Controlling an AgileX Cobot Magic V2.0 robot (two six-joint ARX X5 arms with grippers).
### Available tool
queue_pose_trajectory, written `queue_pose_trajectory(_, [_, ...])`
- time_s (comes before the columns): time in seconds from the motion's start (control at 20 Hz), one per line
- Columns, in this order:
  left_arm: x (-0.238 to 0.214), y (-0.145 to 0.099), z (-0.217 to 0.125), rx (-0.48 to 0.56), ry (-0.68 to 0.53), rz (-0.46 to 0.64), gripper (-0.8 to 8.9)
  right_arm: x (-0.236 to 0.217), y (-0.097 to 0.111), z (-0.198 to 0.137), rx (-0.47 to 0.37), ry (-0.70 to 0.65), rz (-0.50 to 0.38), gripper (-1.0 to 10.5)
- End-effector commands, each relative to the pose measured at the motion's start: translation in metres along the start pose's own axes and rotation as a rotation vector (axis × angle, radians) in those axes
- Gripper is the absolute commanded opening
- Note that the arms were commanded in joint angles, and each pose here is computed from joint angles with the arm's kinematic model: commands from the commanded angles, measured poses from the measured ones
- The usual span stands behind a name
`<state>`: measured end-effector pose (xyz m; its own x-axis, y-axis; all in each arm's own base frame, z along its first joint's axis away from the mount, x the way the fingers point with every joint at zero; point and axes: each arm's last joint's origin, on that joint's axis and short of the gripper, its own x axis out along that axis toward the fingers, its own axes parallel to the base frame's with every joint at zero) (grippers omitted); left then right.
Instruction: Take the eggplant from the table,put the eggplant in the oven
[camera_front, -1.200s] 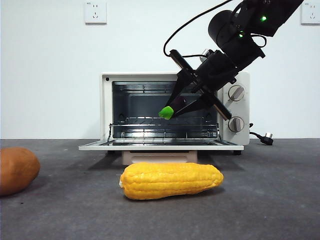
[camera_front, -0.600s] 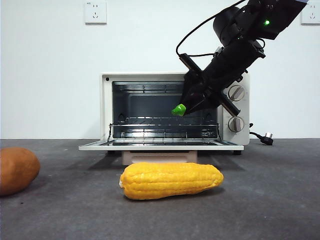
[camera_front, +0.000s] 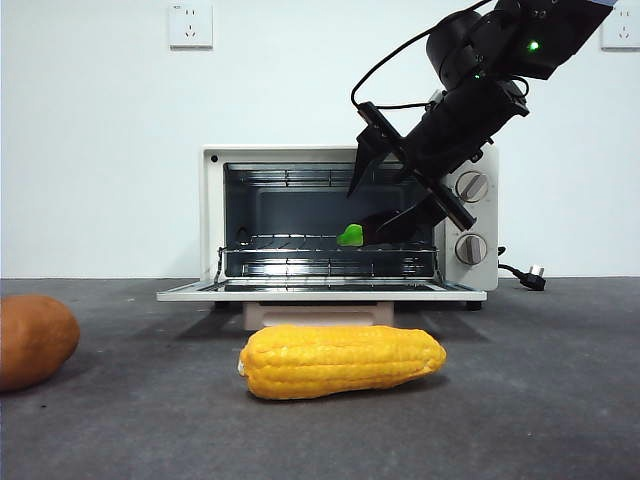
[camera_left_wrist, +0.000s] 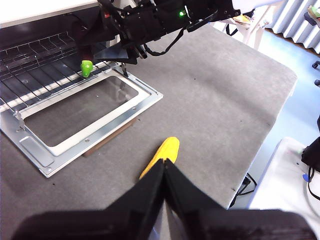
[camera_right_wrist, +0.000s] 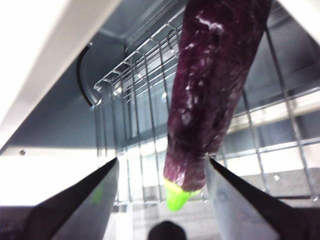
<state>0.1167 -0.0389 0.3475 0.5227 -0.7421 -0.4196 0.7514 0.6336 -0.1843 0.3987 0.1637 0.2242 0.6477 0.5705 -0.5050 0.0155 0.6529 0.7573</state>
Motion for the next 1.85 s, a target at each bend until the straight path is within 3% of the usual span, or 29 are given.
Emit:
queue_pose_trajectory(0.05, [0.002, 0.001, -0.001, 0.012, 0.006, -0.007, -0.06, 0.001, 0.001, -0.002, 0.004, 0.028, 0.007, 2.9])
queue_pose_trajectory(0.25, [0.002, 0.001, -0.001, 0.011, 0.007, -0.007, -0.06, -0.027, 0.014, -0.002, -0.068, 0.053, -0.035, 2.9])
queue_pose_trajectory(0.45, [0.002, 0.001, -0.001, 0.012, 0.005, -0.007, -0.06, -0.086, 0.047, 0.002, -0.23, 0.022, -0.002, 2.9])
queue_pose_trajectory(0.6, [0.002, 0.001, 0.0, 0.016, 0.001, -0.006, -0.06, -0.151, 0.072, -0.003, -0.398, -0.011, 0.025, 2.9])
queue_pose_trajectory(0.85, [0.002, 0.003, 0.003, 0.04, -0.025, 0.013, -0.06, -0.249, 0.089, -0.027, -0.609, -0.083, -0.007, 2.8])
queue_pose_trajectory(1.2, [0.004, 0.005, 0.005, 0.045, -0.029, 0.034, -0.06, -0.327, 0.087, -0.055, -0.7, -0.2, -0.087, 2.8])
queue_pose_trajectory(1.55, [0.005, 0.006, 0.005, 0.037, -0.025, 0.033, -0.06, -0.37, 0.073, -0.077, -0.765, -0.263, -0.243, 2.8])
queue_pose_trajectory(1.85, [0.006, 0.006, 0.005, 0.037, -0.025, 0.035, -0.06, -0.385, 0.063, -0.088, -0.781, -0.255, -0.335, 0.5])
